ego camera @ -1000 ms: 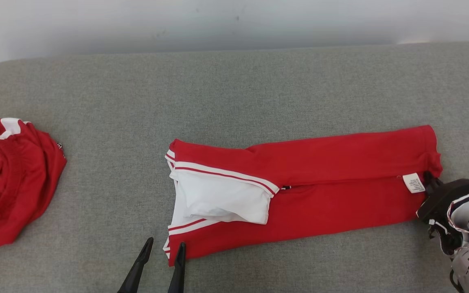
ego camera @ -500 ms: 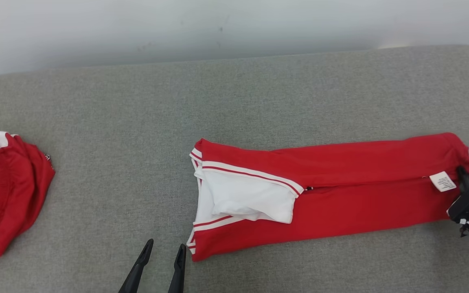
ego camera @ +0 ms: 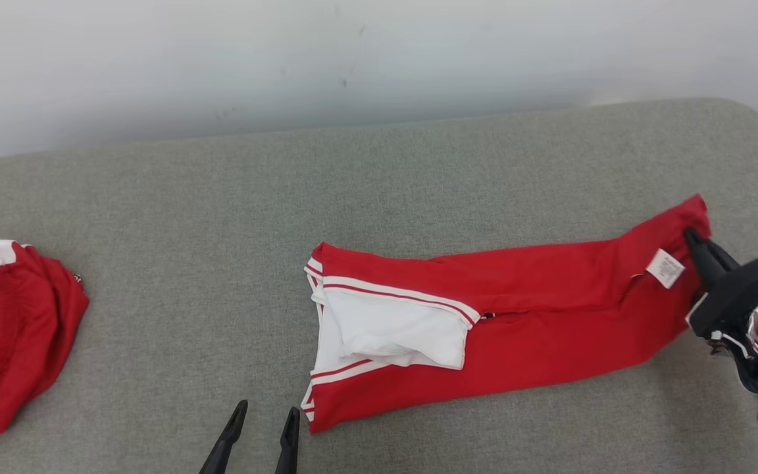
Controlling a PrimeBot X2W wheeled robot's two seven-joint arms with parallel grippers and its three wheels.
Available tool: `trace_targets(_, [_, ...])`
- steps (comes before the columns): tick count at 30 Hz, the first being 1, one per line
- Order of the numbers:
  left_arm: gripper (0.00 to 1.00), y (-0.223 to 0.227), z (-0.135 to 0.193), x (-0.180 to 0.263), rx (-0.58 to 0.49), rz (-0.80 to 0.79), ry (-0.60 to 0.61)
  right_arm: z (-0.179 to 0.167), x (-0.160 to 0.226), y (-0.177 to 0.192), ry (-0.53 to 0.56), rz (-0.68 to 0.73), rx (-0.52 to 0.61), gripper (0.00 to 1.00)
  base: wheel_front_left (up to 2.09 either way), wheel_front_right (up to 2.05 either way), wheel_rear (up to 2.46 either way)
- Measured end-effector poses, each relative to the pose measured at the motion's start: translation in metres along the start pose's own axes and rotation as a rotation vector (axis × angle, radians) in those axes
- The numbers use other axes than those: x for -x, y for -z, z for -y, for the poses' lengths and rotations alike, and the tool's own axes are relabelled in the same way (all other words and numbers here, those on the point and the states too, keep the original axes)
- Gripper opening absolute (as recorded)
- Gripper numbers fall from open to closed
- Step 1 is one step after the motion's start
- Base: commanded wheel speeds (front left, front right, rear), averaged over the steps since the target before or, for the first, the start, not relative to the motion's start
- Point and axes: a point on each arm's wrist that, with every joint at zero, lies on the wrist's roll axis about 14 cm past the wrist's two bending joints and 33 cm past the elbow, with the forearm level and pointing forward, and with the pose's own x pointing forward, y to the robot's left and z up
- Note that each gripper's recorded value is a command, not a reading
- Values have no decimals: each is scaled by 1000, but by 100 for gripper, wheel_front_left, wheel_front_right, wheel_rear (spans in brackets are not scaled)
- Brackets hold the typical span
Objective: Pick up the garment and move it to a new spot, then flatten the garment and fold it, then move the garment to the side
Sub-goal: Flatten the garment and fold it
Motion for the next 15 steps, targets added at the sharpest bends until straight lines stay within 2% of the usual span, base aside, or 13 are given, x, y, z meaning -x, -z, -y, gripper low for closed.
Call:
trace_targets(12, [100,-12,-2,11,26,28,-34,-90,1,-28,-264,25,8,0,0,0,0])
trace_targets(15, [100,-13,-6,18,26,28,-56,-123,0,-30,-345,35,-10,0,0,0,0])
